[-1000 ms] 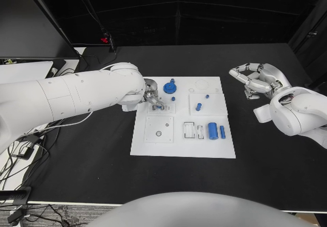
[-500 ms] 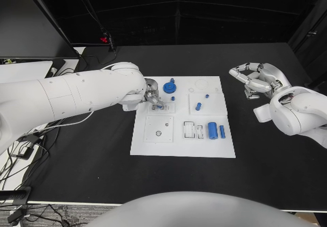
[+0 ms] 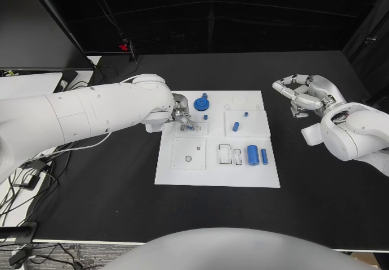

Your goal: Assemble the parts on the task board

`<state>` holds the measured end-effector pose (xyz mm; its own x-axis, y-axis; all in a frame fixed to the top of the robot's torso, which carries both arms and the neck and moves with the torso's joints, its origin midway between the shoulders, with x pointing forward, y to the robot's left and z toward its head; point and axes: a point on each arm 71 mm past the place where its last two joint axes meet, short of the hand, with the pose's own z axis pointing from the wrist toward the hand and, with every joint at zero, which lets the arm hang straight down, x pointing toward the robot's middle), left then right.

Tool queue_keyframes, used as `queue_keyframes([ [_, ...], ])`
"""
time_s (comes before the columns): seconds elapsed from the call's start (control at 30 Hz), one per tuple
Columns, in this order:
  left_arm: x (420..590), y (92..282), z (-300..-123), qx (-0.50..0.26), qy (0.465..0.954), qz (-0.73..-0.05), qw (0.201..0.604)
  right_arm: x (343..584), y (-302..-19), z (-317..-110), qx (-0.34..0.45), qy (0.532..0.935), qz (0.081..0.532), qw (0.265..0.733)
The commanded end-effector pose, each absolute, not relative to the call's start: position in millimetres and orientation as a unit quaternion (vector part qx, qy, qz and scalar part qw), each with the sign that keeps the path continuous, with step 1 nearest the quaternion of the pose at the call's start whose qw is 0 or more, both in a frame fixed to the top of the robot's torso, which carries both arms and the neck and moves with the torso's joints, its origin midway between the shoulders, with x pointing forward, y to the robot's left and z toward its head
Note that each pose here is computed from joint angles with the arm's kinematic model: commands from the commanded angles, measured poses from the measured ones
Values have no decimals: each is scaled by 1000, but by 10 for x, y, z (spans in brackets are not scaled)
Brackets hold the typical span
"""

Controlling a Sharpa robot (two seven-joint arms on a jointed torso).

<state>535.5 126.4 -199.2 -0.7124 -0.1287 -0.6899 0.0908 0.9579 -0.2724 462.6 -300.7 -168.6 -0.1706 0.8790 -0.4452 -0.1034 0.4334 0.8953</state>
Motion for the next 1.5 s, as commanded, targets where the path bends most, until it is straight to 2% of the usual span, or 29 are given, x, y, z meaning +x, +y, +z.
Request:
queue_keyframes([
  [0.03, 5343, 1258, -2017, -5, 918, -143, 370, 4626, -2990, -1675, 304, 629, 438, 566],
  [1.5, 5351, 1231, -2038, 0, 922, -139, 362, 4623, -2987, -1676, 305, 629, 437, 565],
])
